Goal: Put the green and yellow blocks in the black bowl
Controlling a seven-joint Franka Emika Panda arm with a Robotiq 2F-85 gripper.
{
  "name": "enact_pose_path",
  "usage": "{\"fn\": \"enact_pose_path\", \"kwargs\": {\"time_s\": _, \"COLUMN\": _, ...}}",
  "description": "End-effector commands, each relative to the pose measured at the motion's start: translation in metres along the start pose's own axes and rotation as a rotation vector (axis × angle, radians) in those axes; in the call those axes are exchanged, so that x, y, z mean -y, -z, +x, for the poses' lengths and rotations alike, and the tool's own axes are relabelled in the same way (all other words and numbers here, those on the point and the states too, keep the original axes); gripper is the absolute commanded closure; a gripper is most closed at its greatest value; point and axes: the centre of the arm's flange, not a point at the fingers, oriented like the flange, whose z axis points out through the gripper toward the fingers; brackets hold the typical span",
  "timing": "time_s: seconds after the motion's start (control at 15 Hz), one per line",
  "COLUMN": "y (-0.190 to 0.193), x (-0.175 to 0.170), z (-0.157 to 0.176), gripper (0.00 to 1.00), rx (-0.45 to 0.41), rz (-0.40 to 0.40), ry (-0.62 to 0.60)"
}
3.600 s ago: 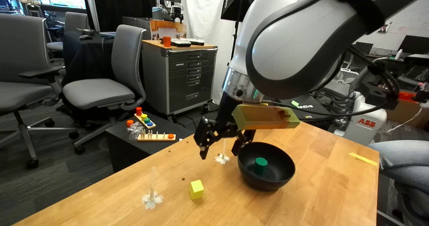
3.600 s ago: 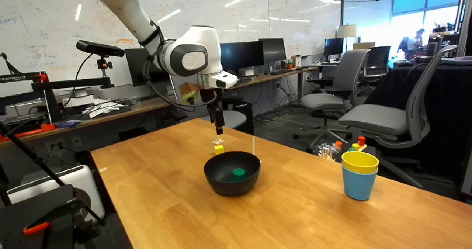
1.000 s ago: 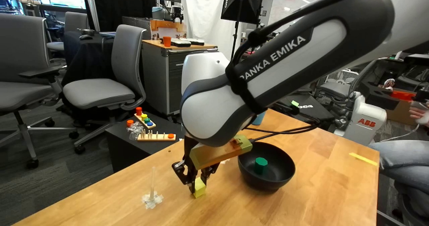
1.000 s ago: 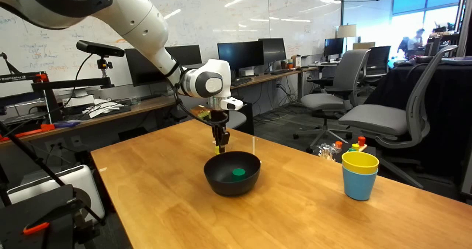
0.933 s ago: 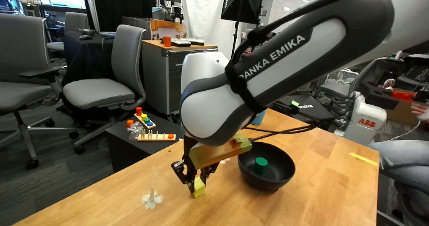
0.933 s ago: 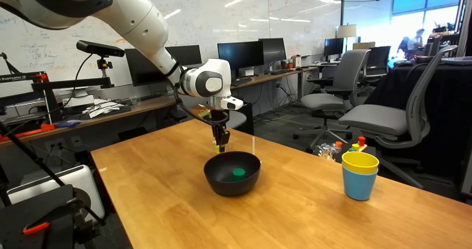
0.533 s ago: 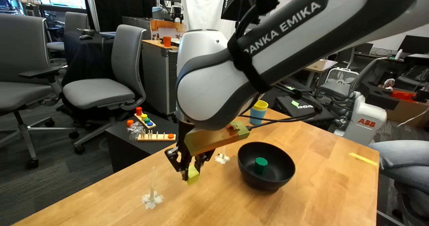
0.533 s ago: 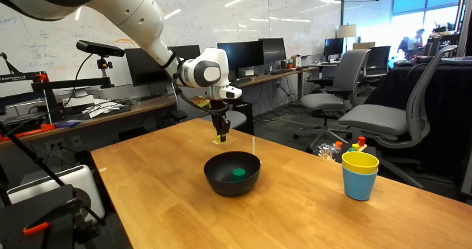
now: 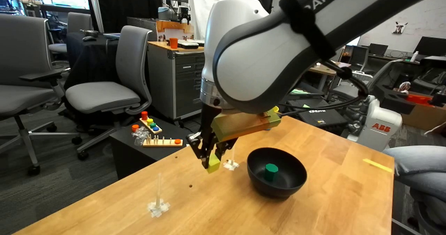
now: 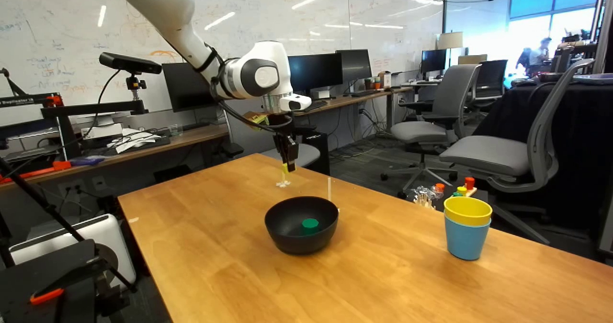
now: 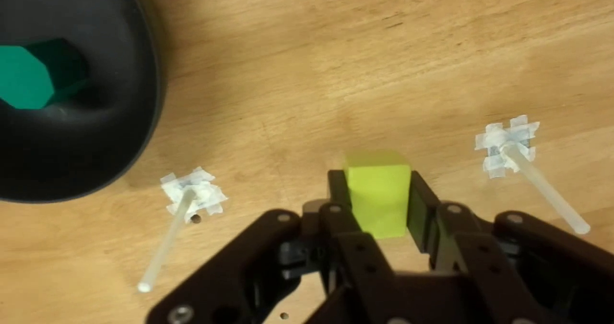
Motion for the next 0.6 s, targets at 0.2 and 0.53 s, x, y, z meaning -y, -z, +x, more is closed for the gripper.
{"fn": "enact_pose_path", "kwargs": {"time_s": 0.2, "y": 0.017, "x": -0.059, "z": -0.041, "gripper": 0.92, "rx": -0.003, "rz": -0.048, "ry": -0.123}}
{"fn": "enact_pose_path", "kwargs": {"time_s": 0.53, "y": 0.011, "x": -0.086, "z": -0.059, "gripper": 0.92, "rx": 0.017, "rz": -0.079, "ry": -0.185}}
